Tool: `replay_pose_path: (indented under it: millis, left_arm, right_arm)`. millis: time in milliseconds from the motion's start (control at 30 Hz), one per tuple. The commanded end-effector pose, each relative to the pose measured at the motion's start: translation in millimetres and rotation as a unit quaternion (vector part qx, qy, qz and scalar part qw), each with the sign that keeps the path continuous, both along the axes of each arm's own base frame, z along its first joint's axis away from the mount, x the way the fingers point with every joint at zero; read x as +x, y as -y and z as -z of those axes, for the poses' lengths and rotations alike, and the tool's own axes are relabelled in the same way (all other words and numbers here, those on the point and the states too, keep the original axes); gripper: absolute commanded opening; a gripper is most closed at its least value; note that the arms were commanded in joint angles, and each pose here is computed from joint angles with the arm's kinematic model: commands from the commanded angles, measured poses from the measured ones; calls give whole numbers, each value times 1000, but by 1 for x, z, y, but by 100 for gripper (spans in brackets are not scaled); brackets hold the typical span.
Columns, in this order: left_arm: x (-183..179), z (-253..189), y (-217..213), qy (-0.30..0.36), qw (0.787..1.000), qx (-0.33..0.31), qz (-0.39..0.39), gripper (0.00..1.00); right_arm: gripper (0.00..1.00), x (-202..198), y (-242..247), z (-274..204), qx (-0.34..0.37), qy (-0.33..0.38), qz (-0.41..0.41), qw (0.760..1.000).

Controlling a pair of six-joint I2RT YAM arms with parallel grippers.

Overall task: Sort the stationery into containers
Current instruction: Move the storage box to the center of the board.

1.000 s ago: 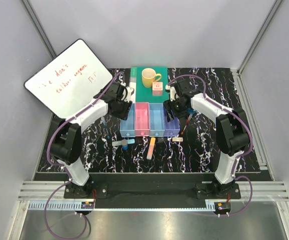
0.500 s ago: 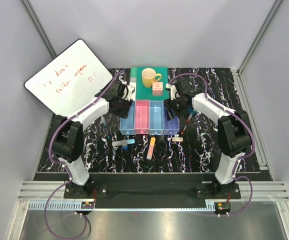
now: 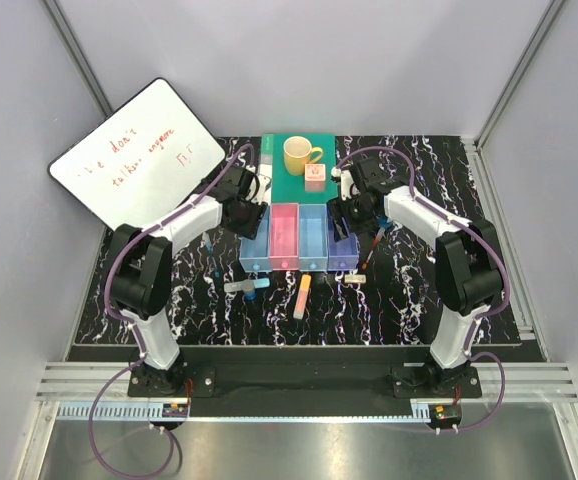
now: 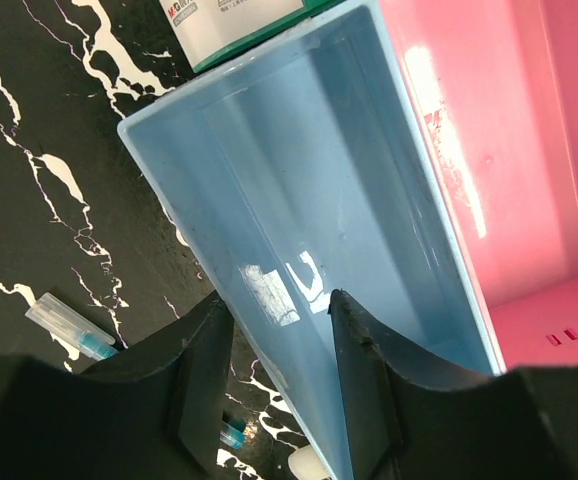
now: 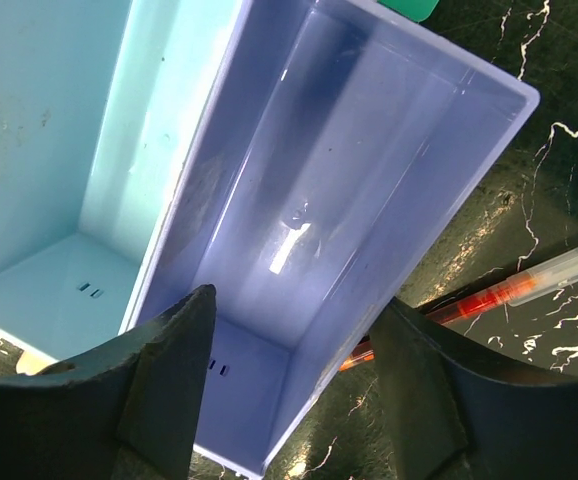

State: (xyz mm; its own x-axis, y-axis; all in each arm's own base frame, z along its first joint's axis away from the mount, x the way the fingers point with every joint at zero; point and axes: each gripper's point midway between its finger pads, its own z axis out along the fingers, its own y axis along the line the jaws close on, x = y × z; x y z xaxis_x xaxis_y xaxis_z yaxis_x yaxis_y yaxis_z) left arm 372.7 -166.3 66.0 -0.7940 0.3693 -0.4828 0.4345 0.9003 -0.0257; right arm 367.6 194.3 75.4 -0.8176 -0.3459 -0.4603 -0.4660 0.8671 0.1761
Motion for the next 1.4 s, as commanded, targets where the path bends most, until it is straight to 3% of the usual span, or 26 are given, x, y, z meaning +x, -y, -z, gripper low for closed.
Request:
replay_pose_path:
  millis: [0,333,700,1000,1367]
  left_arm:
    - [16,-13,16,38,999,-32,10,48]
    - [24,-8,-8,39,999,-11,-23,52]
    - [28,-12,-22,41,998,-2,-36,52]
    - [31,-55,-10,68,996,-53,-14,52]
    - [53,-112,-11,139,989,-51,-4,52]
  right_arm:
    - [72,10,-21,-33,32,56,-23,998]
    - [83,13,-16,-30,18,61,-16,998]
    - [86,17,-14,-34,13,70,-12,997]
    - [87,25,-16,-45,14,87,-15,996]
    - [89,53,-19,-81,8,148,-20,989]
